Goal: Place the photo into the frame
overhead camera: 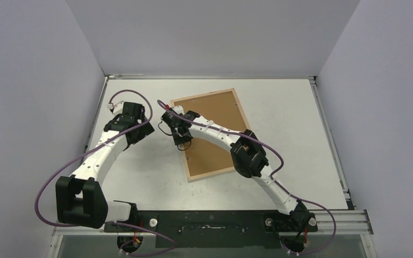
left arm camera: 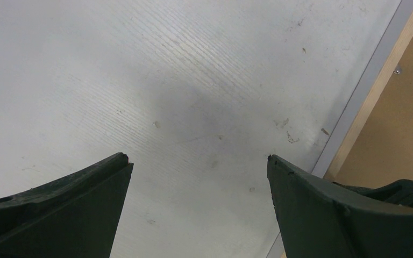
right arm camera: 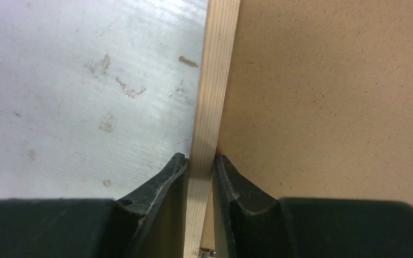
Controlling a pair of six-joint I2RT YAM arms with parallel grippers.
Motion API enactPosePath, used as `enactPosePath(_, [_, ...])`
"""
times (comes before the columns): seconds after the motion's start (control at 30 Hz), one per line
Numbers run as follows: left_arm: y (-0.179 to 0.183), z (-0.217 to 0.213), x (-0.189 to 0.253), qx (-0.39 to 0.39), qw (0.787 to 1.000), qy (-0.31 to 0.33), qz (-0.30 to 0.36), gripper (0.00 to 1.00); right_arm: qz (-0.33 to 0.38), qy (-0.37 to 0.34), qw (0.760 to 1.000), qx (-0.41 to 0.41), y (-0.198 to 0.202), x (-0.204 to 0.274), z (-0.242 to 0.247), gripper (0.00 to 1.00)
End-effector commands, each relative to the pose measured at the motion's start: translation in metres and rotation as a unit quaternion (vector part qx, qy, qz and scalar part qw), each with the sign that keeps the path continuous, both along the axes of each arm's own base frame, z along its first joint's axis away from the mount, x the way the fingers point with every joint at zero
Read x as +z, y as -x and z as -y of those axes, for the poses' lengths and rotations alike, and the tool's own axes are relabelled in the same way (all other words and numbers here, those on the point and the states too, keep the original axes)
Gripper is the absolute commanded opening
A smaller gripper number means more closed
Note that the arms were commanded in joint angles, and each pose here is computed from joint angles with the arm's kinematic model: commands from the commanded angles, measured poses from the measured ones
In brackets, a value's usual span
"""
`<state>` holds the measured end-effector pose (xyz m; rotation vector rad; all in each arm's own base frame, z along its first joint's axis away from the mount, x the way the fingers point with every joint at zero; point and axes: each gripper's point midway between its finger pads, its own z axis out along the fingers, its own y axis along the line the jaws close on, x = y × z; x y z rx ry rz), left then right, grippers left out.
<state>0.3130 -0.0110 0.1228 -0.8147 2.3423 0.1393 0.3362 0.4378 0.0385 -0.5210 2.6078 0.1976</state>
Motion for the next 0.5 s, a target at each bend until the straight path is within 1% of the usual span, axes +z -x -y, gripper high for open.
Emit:
enactPosePath(0.0, [-0.010,0.004,0.002,0.014,0.999,0.034,0.026,0.97,0.049,-0.106,0.990,-0.073,-0.042,0.092,0.005,0.00])
enactPosePath(0.1, [-0.015,0.012,0.002,0.000,0.997,0.072,0.041,0.97,0.043,-0.133,0.984,-0.106,-0.052,0.107,0.015,0.00])
enactPosePath(0.17, [-0.024,0.033,0.006,-0.053,0.990,0.112,0.064,0.97,0.037,-0.158,0.979,-0.121,-0.059,0.116,0.018,0.00])
enactPosePath(0.3, [-0.038,0.077,0.025,-0.172,0.960,0.183,0.123,0.97,0.036,-0.211,0.967,-0.137,-0.069,0.138,0.019,0.00])
enactPosePath(0.47, [-0.030,0.111,0.032,-0.255,0.925,0.245,0.139,0.97,0.038,-0.264,0.953,-0.147,-0.077,0.167,0.018,0.00])
